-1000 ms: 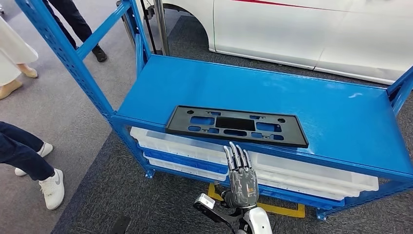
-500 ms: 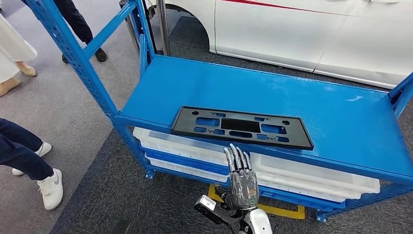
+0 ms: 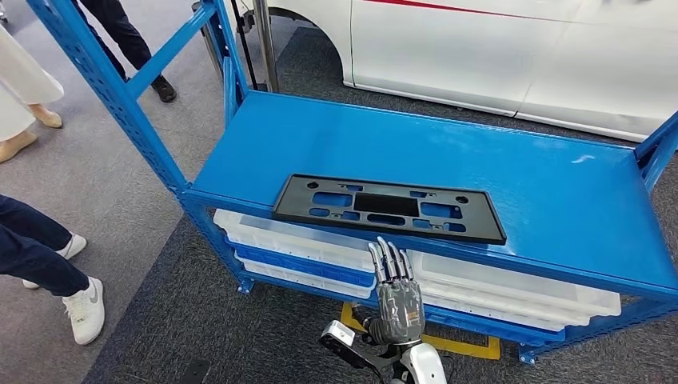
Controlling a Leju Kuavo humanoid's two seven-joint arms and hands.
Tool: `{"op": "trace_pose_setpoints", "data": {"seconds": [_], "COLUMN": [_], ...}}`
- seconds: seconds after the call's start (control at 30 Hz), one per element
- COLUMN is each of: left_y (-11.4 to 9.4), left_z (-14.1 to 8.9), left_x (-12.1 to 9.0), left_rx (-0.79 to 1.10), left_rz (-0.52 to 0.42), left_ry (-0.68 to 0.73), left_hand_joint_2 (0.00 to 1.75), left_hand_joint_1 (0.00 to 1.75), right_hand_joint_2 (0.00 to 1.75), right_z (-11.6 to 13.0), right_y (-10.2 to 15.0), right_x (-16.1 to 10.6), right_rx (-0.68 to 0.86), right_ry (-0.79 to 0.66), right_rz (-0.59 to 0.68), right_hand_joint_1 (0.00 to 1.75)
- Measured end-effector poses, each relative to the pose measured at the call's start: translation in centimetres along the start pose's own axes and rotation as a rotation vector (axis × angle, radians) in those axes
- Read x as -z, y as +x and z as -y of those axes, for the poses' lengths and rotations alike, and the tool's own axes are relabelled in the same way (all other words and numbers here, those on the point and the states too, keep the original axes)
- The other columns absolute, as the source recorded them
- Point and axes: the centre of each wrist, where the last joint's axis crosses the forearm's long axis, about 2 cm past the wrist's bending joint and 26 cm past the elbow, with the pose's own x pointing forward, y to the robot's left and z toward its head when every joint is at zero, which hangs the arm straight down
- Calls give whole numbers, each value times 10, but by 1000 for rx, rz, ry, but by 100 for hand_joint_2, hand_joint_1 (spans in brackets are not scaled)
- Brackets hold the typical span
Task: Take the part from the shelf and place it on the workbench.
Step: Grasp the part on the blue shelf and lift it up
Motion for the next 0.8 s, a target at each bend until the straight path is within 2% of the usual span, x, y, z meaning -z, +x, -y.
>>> {"op": "trace_pose_setpoints", "data": {"seconds": [0.33, 0.5, 0.8], "left_y": [1, 1, 3], "left_z": [-6, -7, 14], "left_x": [1, 1, -3], "left_rx": [-15, -17, -34], "left_rz": [-23, -44, -78], "left_ry": [21, 89, 167], "left_hand_joint_2": [0, 0, 0], "left_hand_joint_1": [0, 0, 0], "right_hand_joint_2": [175, 175, 175], "right_z": [-1, 2, 20], "right_y": [0, 0, -4], "right_x": [-1, 2, 11], "right_rx": [7, 7, -48], "right_ry": [2, -17, -94], "right_rz": [22, 29, 20], "right_hand_joint_1": [0, 0, 0]}}
